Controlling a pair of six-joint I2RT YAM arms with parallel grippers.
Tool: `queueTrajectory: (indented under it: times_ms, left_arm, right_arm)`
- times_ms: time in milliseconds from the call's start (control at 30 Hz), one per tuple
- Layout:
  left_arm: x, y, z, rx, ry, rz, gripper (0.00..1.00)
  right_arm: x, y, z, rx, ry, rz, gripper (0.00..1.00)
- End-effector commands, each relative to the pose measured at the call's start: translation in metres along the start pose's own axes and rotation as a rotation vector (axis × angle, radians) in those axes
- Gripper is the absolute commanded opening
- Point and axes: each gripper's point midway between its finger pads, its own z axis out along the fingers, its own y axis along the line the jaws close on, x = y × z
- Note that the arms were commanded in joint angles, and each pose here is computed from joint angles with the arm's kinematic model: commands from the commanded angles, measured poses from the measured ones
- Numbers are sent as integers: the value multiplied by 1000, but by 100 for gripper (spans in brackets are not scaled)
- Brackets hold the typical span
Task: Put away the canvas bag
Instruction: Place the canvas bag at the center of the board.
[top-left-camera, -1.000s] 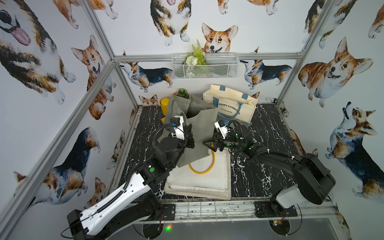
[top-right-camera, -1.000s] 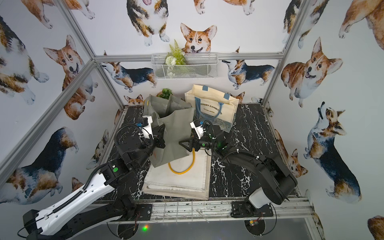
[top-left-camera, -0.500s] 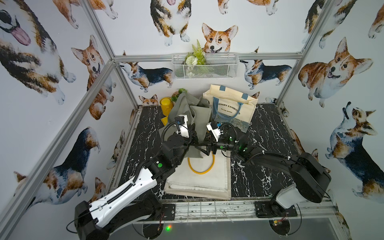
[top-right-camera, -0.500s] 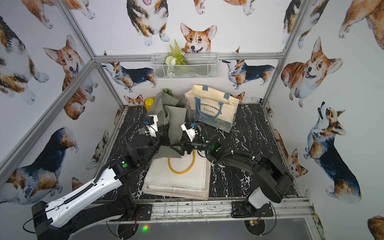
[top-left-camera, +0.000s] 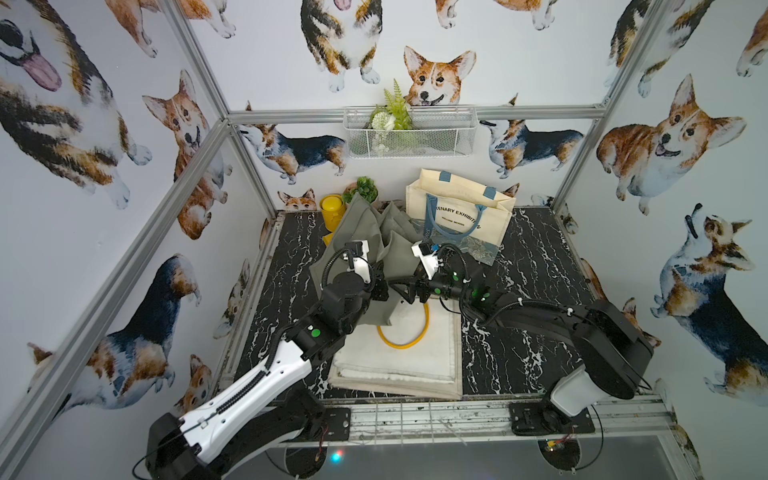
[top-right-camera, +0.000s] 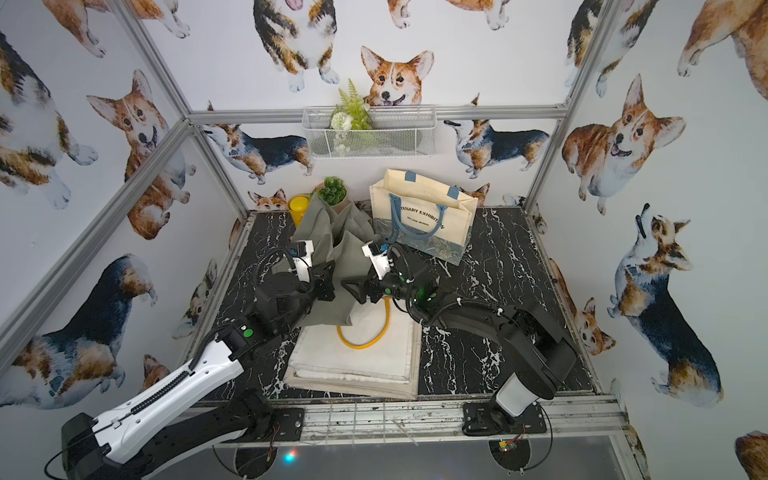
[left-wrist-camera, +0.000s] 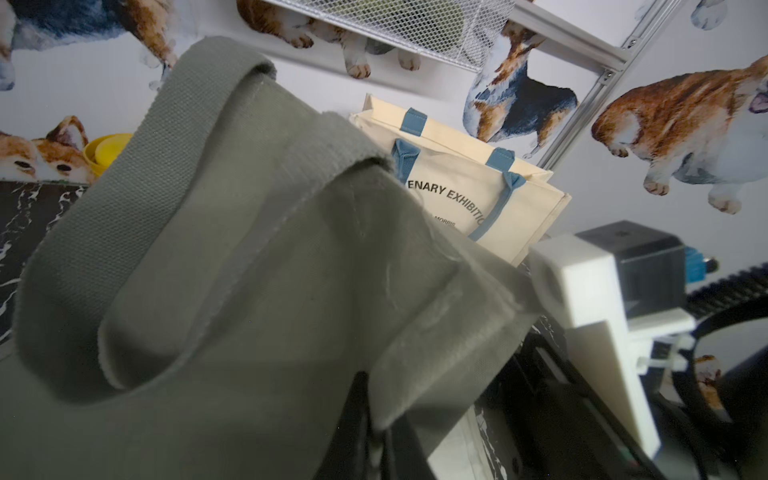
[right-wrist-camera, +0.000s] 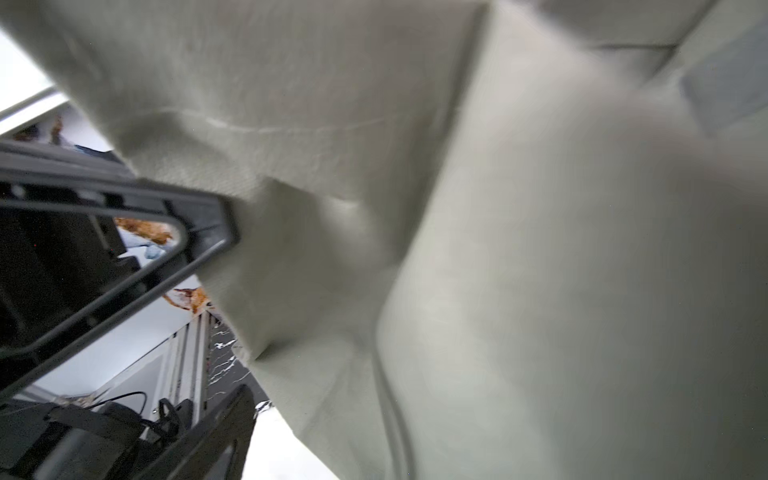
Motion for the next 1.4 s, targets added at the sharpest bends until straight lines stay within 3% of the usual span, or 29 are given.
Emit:
queueTrajectory:
  times_ms: [0,333,567,667,800,900,1000,1133,1367]
  left_arm:
    - [12,13,-12,-20,31,-48,19]
    - [28,47,-43,-102,81,2,46]
    - [35,54,-38,-113,129,85,63]
    - [39,50,-30,-80,165,77,58]
    - [29,36,-29,-11,139,46,41]
    - [17,22,-34,54,124,21,33]
    - [10,7,-37,122,126,-45,32]
    - [19,-8,-34,194,149,-93,44]
    - [20,1,-38,155,122,-31,70]
  right_arm:
    - [-12,-31,-7,125,-37,-33,83]
    - [-21,-9,18,-192,-66,59,58]
    - [-25,-11,33,-208,-80,89,39]
    - [-26,-6,36,-213,-53,61,20]
    - [-31,10,32,-228,-5,-31,0]
    - [-44,21,18,-238,12,-98,0]
    - [-47,34,1,-294,81,-204,0]
    - [-33,27,-16,-328,179,-288,0]
    - [-11,11,-26,-337,182,-290,0]
